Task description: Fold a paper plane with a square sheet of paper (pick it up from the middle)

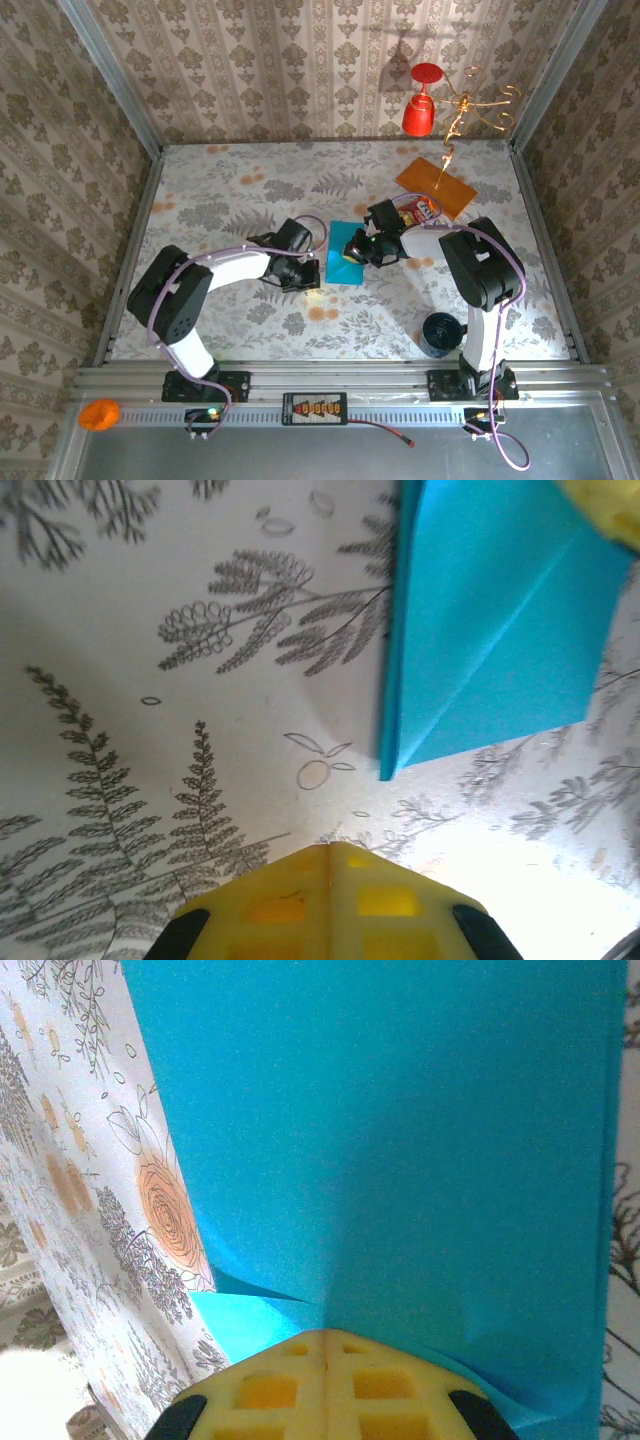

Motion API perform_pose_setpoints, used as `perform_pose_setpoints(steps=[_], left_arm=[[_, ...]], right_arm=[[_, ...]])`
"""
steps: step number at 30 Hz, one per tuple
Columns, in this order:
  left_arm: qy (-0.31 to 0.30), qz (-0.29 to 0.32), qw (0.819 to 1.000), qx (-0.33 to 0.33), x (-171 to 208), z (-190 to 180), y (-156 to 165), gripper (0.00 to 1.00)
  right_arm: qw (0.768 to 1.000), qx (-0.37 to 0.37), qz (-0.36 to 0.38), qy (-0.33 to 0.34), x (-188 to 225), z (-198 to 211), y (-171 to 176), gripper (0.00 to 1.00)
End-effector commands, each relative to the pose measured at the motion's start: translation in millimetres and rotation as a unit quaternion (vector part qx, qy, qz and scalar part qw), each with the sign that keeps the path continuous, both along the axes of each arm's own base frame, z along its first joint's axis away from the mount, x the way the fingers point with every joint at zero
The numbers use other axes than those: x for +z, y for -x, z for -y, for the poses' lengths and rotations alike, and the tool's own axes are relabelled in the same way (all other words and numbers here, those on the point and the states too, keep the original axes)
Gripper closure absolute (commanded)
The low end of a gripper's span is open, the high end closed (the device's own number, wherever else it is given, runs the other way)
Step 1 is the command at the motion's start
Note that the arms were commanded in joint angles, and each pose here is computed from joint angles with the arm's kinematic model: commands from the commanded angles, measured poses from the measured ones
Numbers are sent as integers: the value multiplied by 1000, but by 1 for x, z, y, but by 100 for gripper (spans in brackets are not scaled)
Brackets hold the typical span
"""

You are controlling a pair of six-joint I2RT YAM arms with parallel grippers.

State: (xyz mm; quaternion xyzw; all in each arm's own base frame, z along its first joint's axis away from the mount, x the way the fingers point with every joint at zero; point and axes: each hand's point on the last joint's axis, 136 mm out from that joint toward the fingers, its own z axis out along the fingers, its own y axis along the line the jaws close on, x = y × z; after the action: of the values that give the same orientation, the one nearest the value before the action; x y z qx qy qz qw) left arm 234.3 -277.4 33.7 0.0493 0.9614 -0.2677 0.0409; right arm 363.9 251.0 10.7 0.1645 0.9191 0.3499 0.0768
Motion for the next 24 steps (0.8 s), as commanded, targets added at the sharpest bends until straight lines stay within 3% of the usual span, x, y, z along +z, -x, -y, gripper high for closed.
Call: perform_pose_setpoints(steps=[1,4,13,20,24], left_arm=[[29,36,999,12,23,12,-18,100],[49,38,998,20,20,28,-29,100],[36,25,999,29,-3,41,-49,100],[11,0,999,36,-22,33,-42,100],[-7,-19,999,42,-31,25,-33,100]], right_arm=[[986,-34,-115,113,-72,48,44,97],[986,-33,-115,112,-72,47,43,97],[991,-7,-95,92,-65,37,34,97],[995,32,-58,69,-47,27,22,97],[997,56,-3,53,-11,19,9,96]])
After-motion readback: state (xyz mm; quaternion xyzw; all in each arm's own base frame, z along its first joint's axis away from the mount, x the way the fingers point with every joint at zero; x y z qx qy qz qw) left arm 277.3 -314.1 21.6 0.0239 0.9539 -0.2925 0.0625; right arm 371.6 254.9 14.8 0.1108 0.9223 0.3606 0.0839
